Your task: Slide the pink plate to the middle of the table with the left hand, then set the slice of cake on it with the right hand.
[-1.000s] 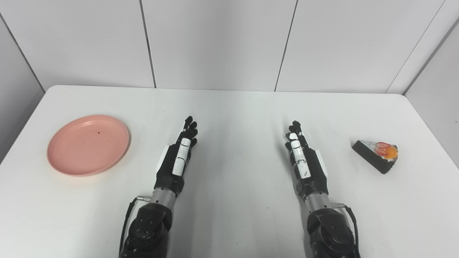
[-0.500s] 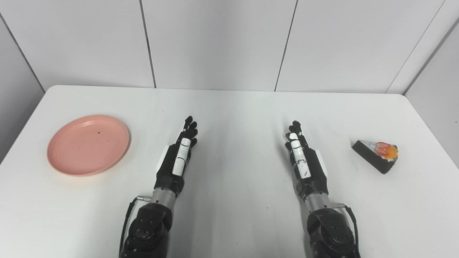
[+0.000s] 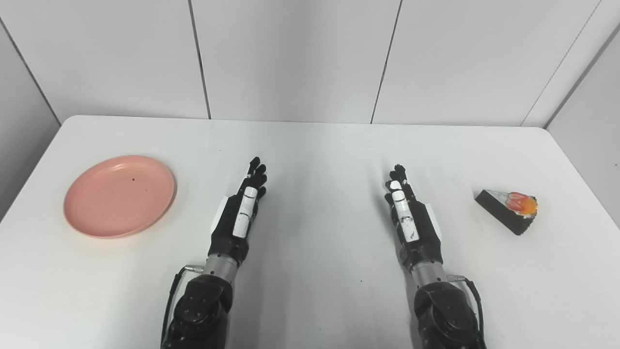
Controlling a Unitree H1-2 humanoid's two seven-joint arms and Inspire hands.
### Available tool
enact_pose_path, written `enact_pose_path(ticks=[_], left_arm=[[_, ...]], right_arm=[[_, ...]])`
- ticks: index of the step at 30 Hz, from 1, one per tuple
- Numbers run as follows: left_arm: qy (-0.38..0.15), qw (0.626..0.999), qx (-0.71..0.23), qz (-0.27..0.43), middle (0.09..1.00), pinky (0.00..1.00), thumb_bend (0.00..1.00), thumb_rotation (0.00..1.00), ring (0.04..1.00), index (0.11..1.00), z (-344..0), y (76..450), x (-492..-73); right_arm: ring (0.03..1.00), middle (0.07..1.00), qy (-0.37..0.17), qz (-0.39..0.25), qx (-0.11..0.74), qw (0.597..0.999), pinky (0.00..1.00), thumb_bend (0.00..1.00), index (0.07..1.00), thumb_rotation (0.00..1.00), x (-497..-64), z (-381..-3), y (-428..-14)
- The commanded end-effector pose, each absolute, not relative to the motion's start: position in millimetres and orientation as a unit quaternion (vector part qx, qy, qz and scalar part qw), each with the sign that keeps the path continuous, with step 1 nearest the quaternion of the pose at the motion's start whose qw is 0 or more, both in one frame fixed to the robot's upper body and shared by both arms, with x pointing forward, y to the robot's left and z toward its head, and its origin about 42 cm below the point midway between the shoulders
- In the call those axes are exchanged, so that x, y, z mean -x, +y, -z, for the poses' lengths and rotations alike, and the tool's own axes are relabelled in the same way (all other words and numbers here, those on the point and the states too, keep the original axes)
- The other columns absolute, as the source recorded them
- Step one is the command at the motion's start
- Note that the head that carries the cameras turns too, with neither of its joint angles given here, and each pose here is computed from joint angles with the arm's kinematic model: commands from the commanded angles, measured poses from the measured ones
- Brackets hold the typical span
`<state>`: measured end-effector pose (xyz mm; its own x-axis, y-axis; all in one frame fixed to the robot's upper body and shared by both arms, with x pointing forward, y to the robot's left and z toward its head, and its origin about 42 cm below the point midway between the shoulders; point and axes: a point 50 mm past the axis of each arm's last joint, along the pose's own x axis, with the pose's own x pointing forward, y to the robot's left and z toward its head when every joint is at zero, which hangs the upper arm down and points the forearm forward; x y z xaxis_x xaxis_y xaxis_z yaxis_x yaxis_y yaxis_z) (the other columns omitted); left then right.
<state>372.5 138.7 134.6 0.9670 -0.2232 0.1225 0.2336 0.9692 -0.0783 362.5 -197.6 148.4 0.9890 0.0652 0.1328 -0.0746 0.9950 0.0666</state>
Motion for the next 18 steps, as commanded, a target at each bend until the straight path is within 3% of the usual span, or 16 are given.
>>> enact_pose_path(ticks=[1, 18], left_arm=[[-0.016, 0.992, 0.043, 0.115, 1.000, 1.00, 0.74, 1.00, 1.000, 1.000, -118.2, 140.5, -367.5], [-0.014, 0.992, 0.043, 0.116, 1.000, 1.00, 0.73, 1.00, 1.000, 1.000, -119.9, 141.0, -367.0]], right_arm=[[1.000, 0.996, -0.105, -0.040, -0.035, 0.993, 1.00, 0.67, 1.000, 0.87, -368.2, -167.0, -195.4], [1.000, 0.994, -0.103, -0.039, -0.039, 0.993, 1.00, 0.67, 0.999, 0.87, -367.4, -168.1, -194.8]])
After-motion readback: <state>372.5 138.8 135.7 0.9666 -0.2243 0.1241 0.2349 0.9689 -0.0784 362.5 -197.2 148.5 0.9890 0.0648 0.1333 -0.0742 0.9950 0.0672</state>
